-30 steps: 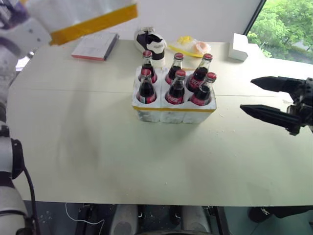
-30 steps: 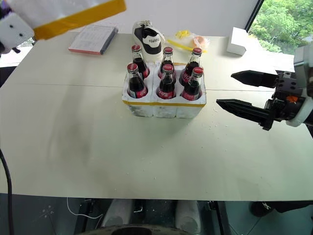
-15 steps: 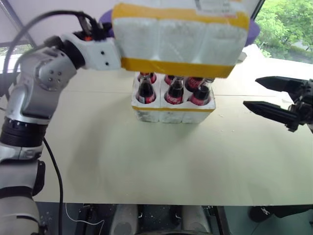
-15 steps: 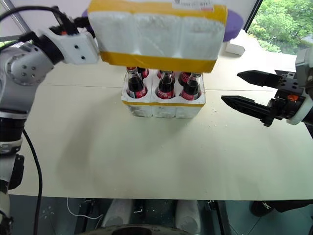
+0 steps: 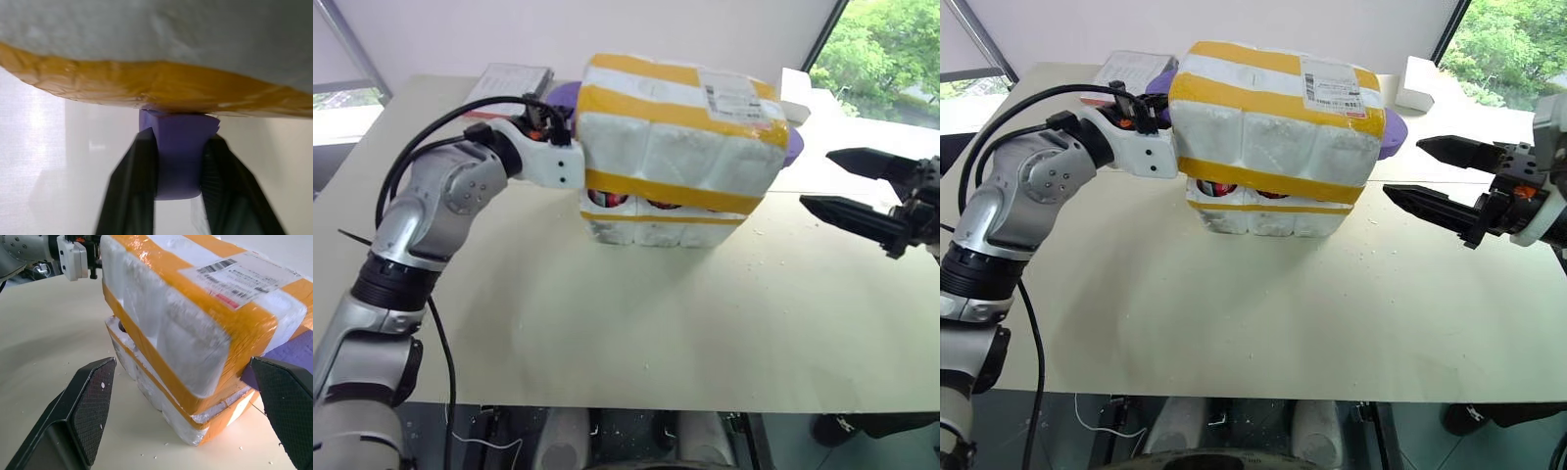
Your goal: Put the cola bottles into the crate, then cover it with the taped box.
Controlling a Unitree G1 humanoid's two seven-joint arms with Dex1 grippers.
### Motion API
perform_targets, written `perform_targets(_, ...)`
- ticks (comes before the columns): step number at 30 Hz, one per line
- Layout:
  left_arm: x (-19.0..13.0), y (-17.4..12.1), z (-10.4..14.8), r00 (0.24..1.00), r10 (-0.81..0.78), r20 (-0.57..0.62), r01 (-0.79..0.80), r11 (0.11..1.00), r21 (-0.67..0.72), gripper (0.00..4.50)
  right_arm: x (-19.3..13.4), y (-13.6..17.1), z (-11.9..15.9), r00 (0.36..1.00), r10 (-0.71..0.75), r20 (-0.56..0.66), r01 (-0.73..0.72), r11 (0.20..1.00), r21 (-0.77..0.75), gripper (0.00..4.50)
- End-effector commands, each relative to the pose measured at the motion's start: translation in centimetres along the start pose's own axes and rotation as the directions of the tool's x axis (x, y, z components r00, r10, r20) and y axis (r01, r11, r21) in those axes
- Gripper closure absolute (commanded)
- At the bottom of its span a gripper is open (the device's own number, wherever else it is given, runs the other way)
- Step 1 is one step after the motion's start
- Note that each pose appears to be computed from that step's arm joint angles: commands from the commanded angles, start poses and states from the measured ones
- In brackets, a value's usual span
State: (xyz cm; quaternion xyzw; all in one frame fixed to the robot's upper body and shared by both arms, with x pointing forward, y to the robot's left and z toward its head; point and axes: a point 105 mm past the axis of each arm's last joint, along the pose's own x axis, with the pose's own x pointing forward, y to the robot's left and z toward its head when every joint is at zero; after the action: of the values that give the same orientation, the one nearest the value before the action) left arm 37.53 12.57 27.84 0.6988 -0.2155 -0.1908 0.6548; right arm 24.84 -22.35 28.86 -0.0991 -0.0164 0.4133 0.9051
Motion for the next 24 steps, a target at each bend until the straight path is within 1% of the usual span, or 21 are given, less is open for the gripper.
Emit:
perform_targets(1, -0.5, -0.3, -0.2, 1.0, -0.008, -0.008, 0.008, 1.0, 0.021, 1.13, -0.5, 0.1, 0.6, 1.0, -0.011, 0.019, 0.012, 0.999, -0.036, 0.0)
perform_targets(2, -0.7, -0.6, -0.3, 1.0, -0.018, -0.014, 0.019, 1.0, 0.024, 0.76, -0.5, 0.1, 0.5, 1.0, -0.012, 0.012, 0.013, 0.999, -0.037, 0.0)
perform_targets(3, -1.0, -0.8, -0.6, 0.999, -0.031, -0.021, 0.031, 0.999, 0.025, 0.21, -0.6, 0.1, 0.4, 1.0, -0.012, 0.006, 0.012, 0.999, -0.036, 0.0)
perform_targets(6, -2.1, -1.0, -1.3, 0.999, -0.037, -0.039, 0.036, 0.999, -0.026, 0.21, -0.8, 0.1, 0.1, 1.0, -0.012, -0.005, 0.012, 0.999, -0.035, 0.0)
perform_targets(8, -3.1, -0.9, -1.5, 0.999, -0.049, -0.02, 0.045, 0.989, -0.141, 0.21, -1.1, 0.0, -0.2, 1.0, -0.019, -0.016, 0.018, 0.999, -0.032, 0.0)
perform_targets(9, -3.7, -0.8, -1.4, 0.998, -0.06, 0.015, 0.062, 0.973, -0.223, 0.21, -1.2, -0.1, -0.4, 0.999, -0.024, -0.024, 0.023, 0.999, -0.029, 0.0)
perform_targets(10, -4.2, -0.6, -1.2, 0.996, -0.07, 0.047, 0.081, 0.952, -0.297, 0.21, -1.3, -0.2, -0.6, 0.999, -0.027, -0.032, 0.026, 0.999, -0.026, 0.0)
perform_targets(11, -4.9, -0.4, -1.6, 0.995, -0.08, 0.067, 0.1, 0.912, -0.398, 0.21, -1.4, -0.2, -0.8, 0.999, -0.029, -0.041, 0.028, 0.999, -0.024, 0.0)
perform_targets(12, -5.6, -0.2, -1.7, 0.991, -0.094, 0.1, 0.132, 0.858, -0.496, 0.21, -1.5, -0.3, -1.0, 0.998, -0.028, -0.048, 0.027, 0.999, -0.022, 0.0)
perform_targets(13, -6.5, -0.2, -1.8, 0.98, -0.117, 0.159, 0.19, 0.773, -0.605, 0.21, -1.5, -0.3, -1.1, 0.998, -0.027, -0.051, 0.026, 0.999, -0.018, 0.0)
perform_targets(14, -7.4, -0.3, -1.6, 0.964, -0.142, 0.224, 0.259, 0.685, -0.681, 0.21, -1.6, -0.4, -1.2, 0.998, -0.026, -0.053, 0.025, 1.0, -0.015, 0.0)
perform_targets(15, -8.6, -0.2, -1.5, 0.942, -0.15, 0.301, 0.331, 0.575, -0.749, 0.21, -1.6, -0.5, -1.4, 0.998, -0.027, -0.058, 0.026, 1.0, -0.013, 0.0)
perform_targets(17, -10.6, 0.0, -2.0, 0.904, -0.166, 0.393, 0.426, 0.331, -0.842, 0.21, -1.7, -0.9, -1.7, 0.996, -0.032, -0.078, 0.031, 0.999, -0.017, 0.0)
perform_targets(19, -12.1, 0.8, -2.7, 0.881, -0.16, 0.445, 0.47, 0.191, -0.862, 0.21, -1.9, -1.3, -2.0, 0.995, -0.033, -0.094, 0.032, 0.999, -0.017, 0.0)
perform_targets(20, -12.6, 1.1, -3.1, 0.873, -0.164, 0.459, 0.482, 0.144, -0.865, 0.21, -2.0, -1.3, -2.0, 0.995, -0.029, -0.097, 0.028, 1.0, -0.012, 0.0)
perform_targets(22, -13.5, 1.7, -3.3, 0.852, -0.164, 0.498, 0.515, 0.087, -0.853, 0.21, -2.0, -1.3, -2.0, 0.994, -0.011, -0.105, 0.01, 1.0, -0.008, 0.0)
perform_targets(24, -13.8, 1.8, -3.6, 0.84, -0.179, 0.512, 0.529, 0.062, -0.846, 0.21, -2.0, -1.3, -2.2, 0.993, 0.002, -0.116, -0.003, 1.0, -0.011, 0.0)
